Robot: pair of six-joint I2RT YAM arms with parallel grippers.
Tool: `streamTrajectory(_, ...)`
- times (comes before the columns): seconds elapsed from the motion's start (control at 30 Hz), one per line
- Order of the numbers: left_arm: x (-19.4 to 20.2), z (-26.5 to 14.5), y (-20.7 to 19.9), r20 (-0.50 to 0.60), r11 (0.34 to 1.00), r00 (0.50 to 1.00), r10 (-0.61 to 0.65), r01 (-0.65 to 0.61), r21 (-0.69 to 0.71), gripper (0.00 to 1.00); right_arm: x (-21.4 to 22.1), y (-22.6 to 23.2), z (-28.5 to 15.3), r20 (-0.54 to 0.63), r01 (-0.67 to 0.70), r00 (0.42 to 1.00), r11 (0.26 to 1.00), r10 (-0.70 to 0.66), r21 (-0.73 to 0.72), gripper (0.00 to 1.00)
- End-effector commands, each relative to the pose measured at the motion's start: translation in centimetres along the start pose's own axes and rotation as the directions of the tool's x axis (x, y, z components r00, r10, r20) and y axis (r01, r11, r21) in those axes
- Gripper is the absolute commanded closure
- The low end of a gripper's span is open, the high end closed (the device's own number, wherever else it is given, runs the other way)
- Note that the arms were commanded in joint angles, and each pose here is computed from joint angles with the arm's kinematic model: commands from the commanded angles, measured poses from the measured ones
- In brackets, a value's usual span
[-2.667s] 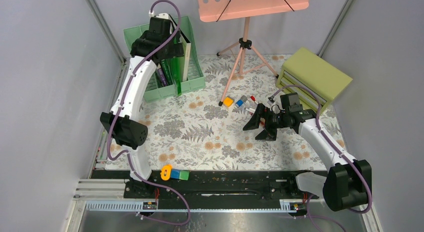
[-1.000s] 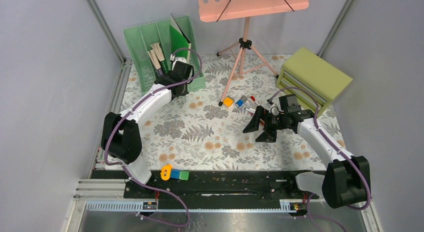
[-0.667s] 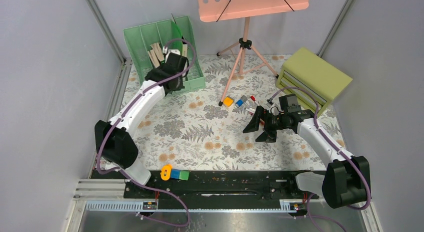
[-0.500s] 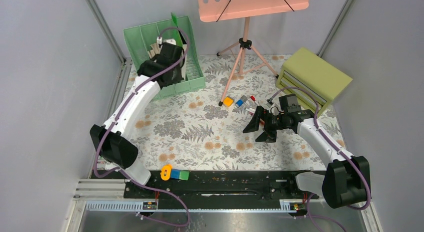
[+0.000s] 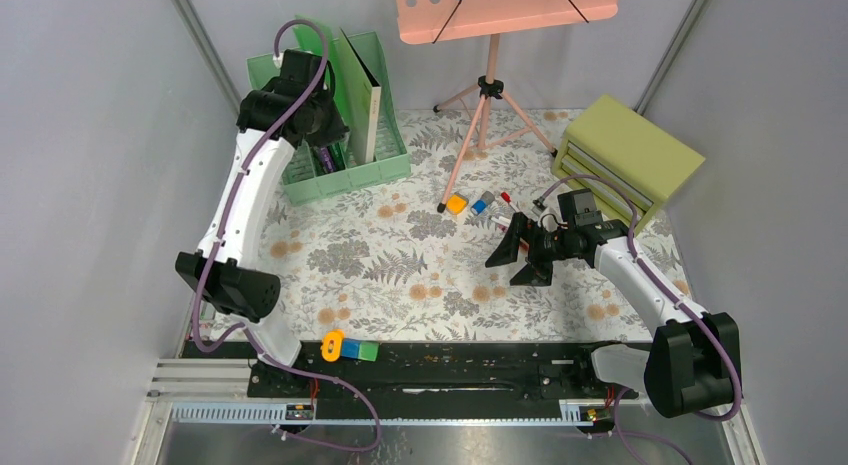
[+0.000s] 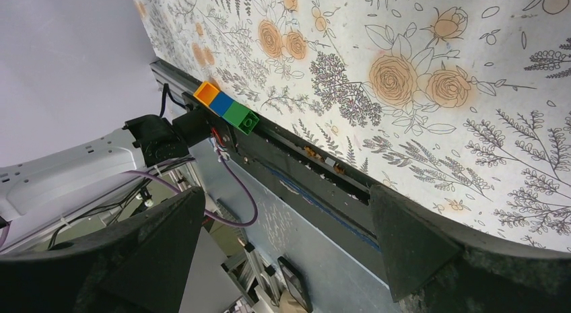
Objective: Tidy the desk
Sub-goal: Place the folder in the storage box.
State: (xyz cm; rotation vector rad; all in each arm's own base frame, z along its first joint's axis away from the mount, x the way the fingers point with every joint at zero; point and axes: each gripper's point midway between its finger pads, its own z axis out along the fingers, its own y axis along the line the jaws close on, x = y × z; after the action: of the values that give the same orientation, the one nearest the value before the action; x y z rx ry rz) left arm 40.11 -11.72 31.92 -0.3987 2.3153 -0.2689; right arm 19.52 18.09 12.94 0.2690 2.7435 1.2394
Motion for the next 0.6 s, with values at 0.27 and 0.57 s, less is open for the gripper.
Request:
streamTrajectory(0.27, 1.1, -2.5, -1.6, -0.063, 0.985, 0.988, -0.139, 0.144, 0.096, 1.00, 0.6, 0.4, -0.1, -0.019, 0.007, 1.000, 1.000, -0.007, -0.019, 0.01)
streamTrajectory(0.57, 3.2, -2.0, -1.7, -0.120, 0.978, 0.980, -0.159, 0.174, 0.119, 1.00, 0.7, 0.4, -0.3, -0.011, 0.011, 1.000, 1.000, -0.011, -0.022, 0.01)
